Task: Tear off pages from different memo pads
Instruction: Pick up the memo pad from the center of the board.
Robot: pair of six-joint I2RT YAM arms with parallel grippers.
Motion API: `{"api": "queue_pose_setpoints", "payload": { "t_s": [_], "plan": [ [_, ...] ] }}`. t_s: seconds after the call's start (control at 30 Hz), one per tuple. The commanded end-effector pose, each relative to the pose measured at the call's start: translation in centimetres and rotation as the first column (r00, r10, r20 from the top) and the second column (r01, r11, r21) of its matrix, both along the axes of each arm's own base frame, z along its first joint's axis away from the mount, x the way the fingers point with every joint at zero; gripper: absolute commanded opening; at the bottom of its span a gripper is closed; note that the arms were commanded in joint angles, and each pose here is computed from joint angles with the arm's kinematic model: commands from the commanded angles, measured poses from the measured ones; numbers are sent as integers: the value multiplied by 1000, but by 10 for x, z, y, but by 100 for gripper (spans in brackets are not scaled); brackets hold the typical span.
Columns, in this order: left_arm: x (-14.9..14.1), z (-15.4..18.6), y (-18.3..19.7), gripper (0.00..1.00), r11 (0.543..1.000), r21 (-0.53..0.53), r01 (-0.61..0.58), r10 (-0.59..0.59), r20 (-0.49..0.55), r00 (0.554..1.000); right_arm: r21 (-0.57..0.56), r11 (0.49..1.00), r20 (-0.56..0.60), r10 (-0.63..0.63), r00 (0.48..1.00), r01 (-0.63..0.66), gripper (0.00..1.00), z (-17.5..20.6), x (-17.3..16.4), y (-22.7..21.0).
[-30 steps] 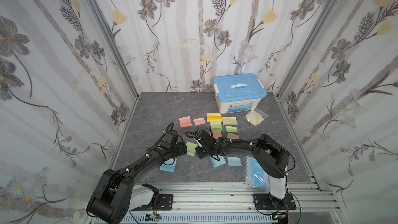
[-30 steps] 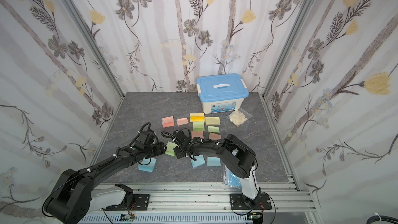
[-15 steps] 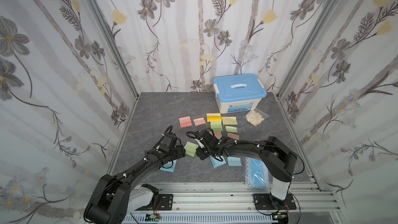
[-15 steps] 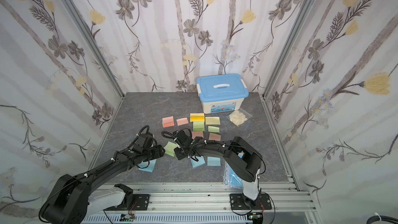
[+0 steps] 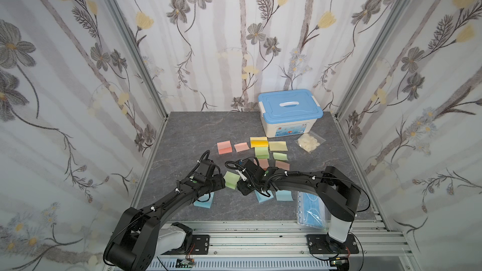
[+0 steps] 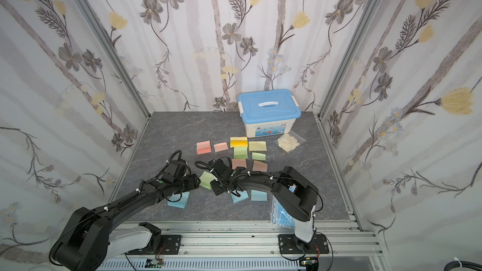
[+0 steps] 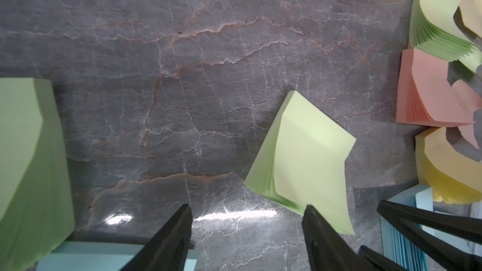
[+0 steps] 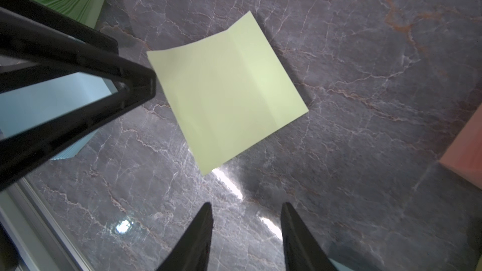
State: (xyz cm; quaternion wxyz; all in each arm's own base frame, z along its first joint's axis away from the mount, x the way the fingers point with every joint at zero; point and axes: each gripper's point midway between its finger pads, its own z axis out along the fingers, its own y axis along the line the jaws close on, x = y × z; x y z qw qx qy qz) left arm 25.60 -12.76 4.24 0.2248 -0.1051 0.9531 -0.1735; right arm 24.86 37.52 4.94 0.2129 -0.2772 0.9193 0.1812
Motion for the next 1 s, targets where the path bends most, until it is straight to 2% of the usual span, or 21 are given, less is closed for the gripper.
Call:
{"api": "queue_pose_setpoints", "payload": {
  "t_s": [0.0, 0.53, 0.97],
  "plan": [
    [6, 2, 1, 71, 1000, 10, -10, 10, 16, 1000, 12, 1000, 11, 3, 1000, -3, 46, 7, -1, 2],
    [15, 4, 0, 74, 1000, 16, -21, 21, 26, 999, 14, 1000, 37, 14, 999, -15, 54, 9, 7, 18],
    [16, 0, -1, 75, 1000, 16, -22, 22, 16, 1000, -40, 999, 69, 33, 997, -31, 54, -5, 32, 31]
  ]
}}
